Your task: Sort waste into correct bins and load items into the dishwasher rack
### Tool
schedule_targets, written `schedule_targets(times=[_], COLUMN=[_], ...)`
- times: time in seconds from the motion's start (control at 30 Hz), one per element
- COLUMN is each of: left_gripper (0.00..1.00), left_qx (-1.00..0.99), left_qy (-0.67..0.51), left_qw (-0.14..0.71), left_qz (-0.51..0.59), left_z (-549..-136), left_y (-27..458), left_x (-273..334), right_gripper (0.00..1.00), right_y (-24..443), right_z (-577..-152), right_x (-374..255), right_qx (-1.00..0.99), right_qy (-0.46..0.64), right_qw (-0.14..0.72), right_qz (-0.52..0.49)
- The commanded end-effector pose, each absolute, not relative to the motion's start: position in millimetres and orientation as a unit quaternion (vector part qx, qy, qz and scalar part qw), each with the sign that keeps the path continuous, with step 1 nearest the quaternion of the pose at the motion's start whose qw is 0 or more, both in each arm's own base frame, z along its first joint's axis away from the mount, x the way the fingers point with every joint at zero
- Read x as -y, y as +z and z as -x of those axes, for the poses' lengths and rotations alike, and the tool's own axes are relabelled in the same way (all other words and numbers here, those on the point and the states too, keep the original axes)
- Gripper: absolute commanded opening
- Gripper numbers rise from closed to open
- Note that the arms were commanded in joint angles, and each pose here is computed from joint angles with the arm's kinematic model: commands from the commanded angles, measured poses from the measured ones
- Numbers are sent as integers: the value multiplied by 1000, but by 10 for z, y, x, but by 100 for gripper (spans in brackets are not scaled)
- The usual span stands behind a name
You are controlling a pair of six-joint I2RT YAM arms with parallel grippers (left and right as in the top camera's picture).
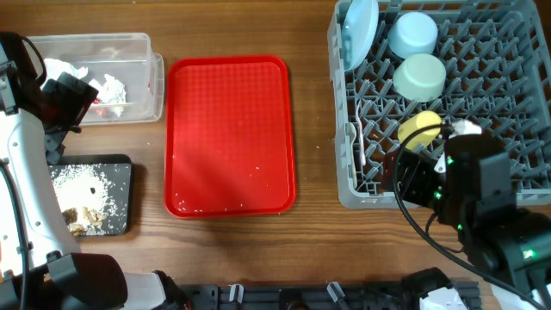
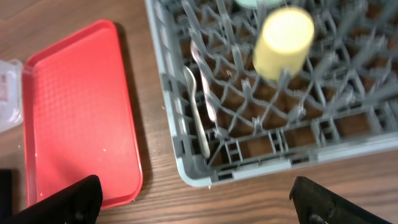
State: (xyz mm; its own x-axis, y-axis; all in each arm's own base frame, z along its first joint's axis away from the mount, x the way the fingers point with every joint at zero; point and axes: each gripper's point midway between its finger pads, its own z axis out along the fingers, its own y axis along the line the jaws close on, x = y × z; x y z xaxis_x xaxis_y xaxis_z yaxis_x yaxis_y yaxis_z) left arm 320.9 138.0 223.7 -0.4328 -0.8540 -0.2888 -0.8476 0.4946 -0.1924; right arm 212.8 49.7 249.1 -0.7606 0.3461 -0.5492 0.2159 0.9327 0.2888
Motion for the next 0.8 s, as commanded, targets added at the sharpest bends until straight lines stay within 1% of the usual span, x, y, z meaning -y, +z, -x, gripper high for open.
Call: schedule_targets(times=[0.0,0.2,0.27,0.33,0.43,0.53,0.6,0.73,0.77], left_gripper=[100,100,100,100,100,100,100,100,100], left_qx=[-843,-843,-843,-843,-844,-843,-843,-843,-844], left_qy=[-4,-4,-4,-4,-4,-4,-4,-4,-4], left_qw=[178,178,178,178,178,178,178,178,178], left_qz=[507,507,507,507,507,507,507,507,507], left_z=[-3200,-3200,-3200,-3200,-3200,-3200,-3200,-3200,-3200], left_y=[2242,2242,2242,2242,2242,2242,2242,2242,2242], left_x=[-1418,-1418,-1418,-1418,-1418,-1418,-1418,-1418,-1418], right_gripper=[100,100,100,100,100,100,100,100,100], right_y=[2402,2288,2265,2271,2347,2362,2298,2091,2004], right_z=[-2131,-2203,-2284,-2403,-2668,-2745,-2760,-2714,-2638], right_x=[-475,-496,-509,-603,-791,-1000,-1042,-1025,-996], right_qx=[-919,-929,-930,-931,-923,-893,-866,-798,-765], right_qy=[119,103,99,105,121,150,162,189,199], right_qw=[299,277,278,294,357,423,470,569,611], right_qz=[-227,-222,-220,-192,-84,30,54,54,53])
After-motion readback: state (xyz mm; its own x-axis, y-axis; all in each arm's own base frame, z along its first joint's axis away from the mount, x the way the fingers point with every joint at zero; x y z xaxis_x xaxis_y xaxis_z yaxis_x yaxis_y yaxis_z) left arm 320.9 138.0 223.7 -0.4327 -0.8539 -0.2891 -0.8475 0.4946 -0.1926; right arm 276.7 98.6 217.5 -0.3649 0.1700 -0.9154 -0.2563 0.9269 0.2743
